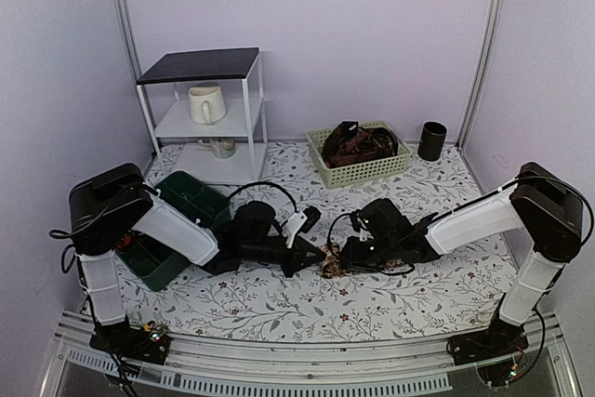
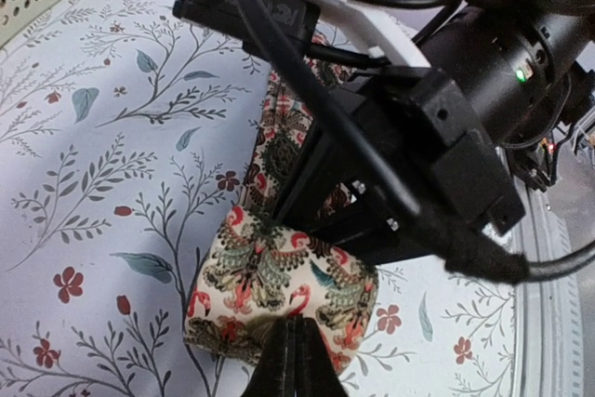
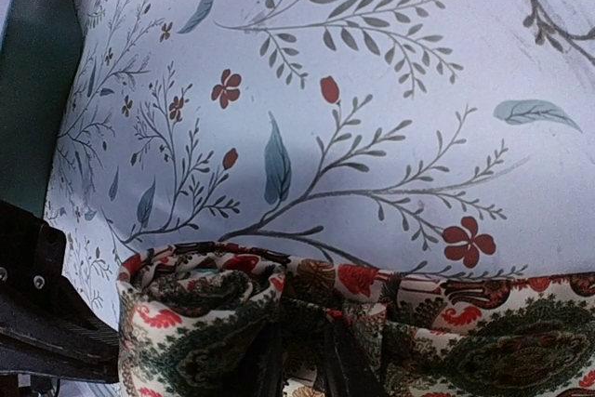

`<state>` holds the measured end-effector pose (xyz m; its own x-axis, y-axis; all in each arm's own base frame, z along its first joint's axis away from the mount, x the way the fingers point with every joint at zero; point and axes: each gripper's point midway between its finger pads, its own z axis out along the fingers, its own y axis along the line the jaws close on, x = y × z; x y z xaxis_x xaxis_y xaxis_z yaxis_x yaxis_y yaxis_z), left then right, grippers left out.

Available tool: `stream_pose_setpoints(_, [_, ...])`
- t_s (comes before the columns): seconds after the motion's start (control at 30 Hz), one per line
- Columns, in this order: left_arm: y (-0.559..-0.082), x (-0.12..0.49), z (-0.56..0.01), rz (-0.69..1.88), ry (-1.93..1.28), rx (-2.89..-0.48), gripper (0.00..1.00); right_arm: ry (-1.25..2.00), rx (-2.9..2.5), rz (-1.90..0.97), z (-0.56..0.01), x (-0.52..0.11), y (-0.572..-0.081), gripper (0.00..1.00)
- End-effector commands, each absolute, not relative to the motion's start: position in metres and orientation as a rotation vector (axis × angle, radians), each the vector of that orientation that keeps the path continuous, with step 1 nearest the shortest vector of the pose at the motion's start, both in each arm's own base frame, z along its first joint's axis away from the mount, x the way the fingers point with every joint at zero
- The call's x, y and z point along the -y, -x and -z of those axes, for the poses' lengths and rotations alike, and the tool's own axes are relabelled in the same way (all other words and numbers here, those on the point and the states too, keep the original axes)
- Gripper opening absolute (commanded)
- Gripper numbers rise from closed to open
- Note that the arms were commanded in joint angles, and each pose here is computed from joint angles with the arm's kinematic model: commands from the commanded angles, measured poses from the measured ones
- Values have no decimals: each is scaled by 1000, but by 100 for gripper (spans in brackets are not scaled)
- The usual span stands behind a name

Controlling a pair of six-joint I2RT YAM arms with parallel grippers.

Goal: Roll the ties
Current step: Roll the tie at the center of the board.

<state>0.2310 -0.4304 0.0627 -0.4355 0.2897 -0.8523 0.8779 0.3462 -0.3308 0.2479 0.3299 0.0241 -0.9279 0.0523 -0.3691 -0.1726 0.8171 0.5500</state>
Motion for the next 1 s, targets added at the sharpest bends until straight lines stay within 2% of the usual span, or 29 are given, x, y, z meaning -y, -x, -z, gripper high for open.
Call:
stream_pose_setpoints(0.0, [-225, 437, -55, 1070, -1075, -1924, 0, 83, -2597, -876, -33, -322, -249, 18])
stream_pose_setpoints(0.07, [-224, 436, -39, 1058, -1089, -1960, 0, 89, -2585, -885, -37, -323, -249, 18])
stream_pose_setpoints(0.23, [-227, 442, -43, 1059, -1101, -1954, 0, 86, -2567, -887, -40, -320, -249, 18])
stream_pose_setpoints(0.4, [-229, 445, -44, 1056, -1112, -1954, 0, 90, -2573, -875, -36, -318, -248, 9])
stream_pose_setpoints(0.53, [-228, 446, -43, 1058, -1120, -1955, 0, 73, -2537, -878, -44, -314, -250, 8])
stream_pose_setpoints(0.97, [-229, 450, -39, 1045, -1154, -1953, 0, -23, -2430, -928, -67, -296, -256, 26])
